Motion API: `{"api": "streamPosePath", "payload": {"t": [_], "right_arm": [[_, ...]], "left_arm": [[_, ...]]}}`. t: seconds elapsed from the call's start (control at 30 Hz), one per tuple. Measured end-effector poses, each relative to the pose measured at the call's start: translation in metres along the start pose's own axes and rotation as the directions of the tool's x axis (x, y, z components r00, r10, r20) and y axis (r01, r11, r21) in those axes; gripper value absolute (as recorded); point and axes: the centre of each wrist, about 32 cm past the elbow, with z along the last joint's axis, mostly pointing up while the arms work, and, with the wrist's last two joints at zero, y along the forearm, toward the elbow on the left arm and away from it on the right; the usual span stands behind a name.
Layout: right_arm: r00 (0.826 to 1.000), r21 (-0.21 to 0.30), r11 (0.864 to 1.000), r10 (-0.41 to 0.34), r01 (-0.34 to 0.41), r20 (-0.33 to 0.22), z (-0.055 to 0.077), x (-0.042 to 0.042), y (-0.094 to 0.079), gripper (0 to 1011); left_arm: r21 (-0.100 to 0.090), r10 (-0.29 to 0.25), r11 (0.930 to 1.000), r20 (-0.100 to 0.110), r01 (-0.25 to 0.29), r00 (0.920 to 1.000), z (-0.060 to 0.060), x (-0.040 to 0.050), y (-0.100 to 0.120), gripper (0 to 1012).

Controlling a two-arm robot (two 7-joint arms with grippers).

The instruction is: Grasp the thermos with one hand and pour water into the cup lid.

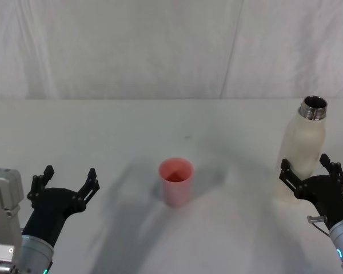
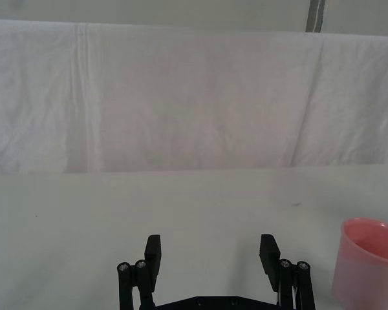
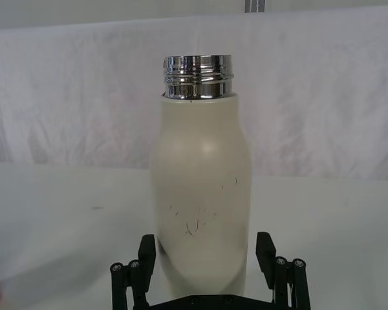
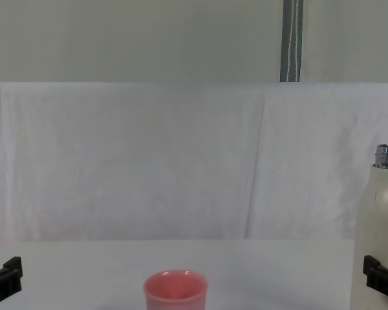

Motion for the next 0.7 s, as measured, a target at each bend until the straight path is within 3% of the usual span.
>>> {"api": "streamPosePath", "payload": {"t": [0.7], "right_arm": [[0.999, 0.005, 0.999, 0.035, -0.035, 0.011, 0.002, 0.0103, 0.022, 1001]], "left_arm": [[0.0, 0.0, 1.0, 0.0, 0.0, 1.0, 0.0, 0.0, 0.0, 1001]]}}
